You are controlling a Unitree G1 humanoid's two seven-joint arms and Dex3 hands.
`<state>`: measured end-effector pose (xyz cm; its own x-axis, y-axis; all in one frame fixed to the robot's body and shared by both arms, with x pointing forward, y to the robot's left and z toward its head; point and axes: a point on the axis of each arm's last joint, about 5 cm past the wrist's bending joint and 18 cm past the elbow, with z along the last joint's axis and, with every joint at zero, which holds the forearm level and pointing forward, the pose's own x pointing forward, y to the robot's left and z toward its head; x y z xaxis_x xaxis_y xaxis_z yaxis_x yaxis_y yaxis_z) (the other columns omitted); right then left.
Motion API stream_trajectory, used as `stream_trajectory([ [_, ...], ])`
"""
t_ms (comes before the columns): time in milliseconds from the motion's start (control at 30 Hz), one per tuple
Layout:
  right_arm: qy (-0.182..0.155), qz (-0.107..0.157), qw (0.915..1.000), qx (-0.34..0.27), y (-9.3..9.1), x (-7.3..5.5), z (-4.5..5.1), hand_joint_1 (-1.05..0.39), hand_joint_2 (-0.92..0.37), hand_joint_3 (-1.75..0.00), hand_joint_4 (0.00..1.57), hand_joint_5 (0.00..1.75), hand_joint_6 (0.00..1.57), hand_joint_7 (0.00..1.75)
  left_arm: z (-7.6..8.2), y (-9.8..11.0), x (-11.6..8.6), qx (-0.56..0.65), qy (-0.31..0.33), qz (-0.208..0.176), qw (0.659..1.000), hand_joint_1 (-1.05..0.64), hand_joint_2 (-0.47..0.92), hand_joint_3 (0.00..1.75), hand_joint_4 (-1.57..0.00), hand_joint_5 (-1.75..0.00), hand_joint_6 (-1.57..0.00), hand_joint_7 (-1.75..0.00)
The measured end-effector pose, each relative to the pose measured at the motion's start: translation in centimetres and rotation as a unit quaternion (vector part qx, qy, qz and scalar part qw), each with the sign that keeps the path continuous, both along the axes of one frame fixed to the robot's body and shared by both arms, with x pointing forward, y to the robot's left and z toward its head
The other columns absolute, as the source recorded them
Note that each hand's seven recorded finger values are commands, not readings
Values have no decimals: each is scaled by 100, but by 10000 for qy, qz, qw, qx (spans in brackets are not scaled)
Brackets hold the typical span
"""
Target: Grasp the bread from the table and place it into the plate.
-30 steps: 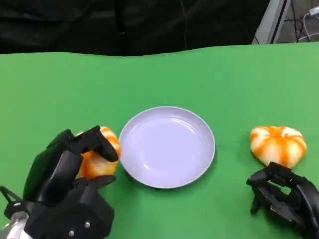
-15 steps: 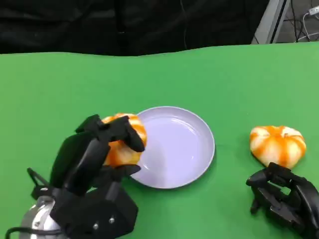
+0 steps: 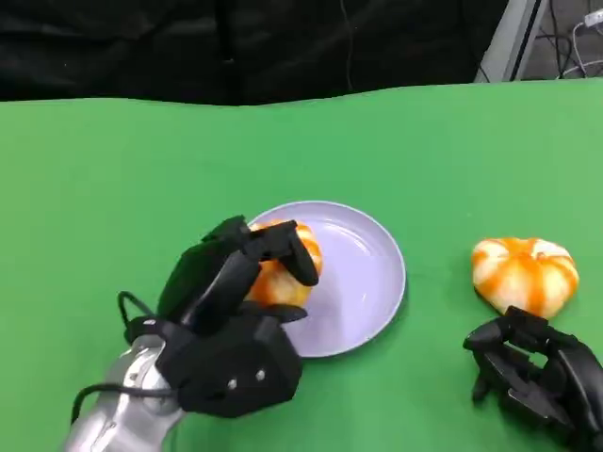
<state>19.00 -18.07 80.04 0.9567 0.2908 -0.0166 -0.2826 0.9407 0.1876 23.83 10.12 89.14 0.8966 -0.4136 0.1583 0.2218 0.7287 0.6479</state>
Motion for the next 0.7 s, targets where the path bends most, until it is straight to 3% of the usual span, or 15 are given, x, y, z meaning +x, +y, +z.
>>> stream_trajectory([
  [400,-20,12,10000,13,31,2,5,-24,-92,-49,62,174,73,111,-103,-241,169,132,351,-493,9981,-5,84,0,-47,-155,-59,-127],
  [700,-26,13,10000,3,44,4,8,-24,-92,-49,61,174,72,111,-105,-312,244,238,449,-597,9969,-2,83,0,-48,-143,-65,-108],
])
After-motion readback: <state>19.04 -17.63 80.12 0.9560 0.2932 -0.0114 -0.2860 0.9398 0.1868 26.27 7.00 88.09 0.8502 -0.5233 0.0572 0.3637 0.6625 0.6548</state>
